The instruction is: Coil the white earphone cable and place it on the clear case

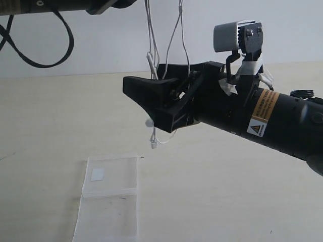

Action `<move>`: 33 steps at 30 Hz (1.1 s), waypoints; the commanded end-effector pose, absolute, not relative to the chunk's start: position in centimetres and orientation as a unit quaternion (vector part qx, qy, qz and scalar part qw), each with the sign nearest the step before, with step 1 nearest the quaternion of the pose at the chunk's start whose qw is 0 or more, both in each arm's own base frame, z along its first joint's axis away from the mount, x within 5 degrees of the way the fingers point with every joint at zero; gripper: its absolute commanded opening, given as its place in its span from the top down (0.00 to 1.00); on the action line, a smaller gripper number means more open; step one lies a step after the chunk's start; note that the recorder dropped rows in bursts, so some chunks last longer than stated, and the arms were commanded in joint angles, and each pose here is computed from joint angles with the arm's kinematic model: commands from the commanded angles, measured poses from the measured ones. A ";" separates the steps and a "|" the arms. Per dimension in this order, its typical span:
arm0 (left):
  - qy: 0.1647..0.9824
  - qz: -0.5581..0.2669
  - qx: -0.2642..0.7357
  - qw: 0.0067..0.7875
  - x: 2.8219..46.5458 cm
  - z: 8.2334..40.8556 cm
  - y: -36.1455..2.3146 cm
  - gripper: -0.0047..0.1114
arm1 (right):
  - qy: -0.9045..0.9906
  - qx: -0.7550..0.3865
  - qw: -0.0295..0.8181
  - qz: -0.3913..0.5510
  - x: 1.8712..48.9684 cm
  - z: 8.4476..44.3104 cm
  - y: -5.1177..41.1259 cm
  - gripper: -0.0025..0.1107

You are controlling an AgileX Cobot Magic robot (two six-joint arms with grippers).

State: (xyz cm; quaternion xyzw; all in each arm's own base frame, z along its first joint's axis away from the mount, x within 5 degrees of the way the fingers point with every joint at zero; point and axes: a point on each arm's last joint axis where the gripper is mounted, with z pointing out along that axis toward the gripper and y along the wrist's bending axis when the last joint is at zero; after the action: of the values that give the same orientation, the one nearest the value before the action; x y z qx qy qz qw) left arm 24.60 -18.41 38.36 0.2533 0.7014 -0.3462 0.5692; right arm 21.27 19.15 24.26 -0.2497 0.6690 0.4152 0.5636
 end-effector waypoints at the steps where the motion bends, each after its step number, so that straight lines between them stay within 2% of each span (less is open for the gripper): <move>1: 0.697 -0.351 0.249 0.573 24.4 38.8 -18.4 0.96 | 0.659 -0.253 0.569 0.422 21.3 24.6 19.3 0.62; 4: 0.696 -0.355 0.249 0.572 24.3 38.8 -18.5 0.96 | 0.651 -0.253 0.573 0.429 21.2 24.8 19.3 0.64; 8: 0.696 -0.366 0.240 0.569 24.3 38.9 -18.5 0.96 | 0.650 -0.252 0.573 0.431 21.2 24.8 19.4 0.55; 14: 0.685 -0.369 0.238 0.581 24.4 40.0 -18.5 0.96 | 0.650 -0.252 0.573 0.430 21.2 24.8 19.4 0.55; 33: 0.708 -0.329 0.214 0.588 25.6 39.1 -18.3 0.96 | 0.654 -0.240 0.575 0.429 21.4 24.8 19.3 0.55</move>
State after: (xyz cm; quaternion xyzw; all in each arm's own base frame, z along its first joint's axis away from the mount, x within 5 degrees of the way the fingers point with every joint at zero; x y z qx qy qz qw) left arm 25.37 -18.03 39.19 0.2179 0.7048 -0.3292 0.5894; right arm 21.23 19.17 24.61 -0.2441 0.6568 0.4269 0.5717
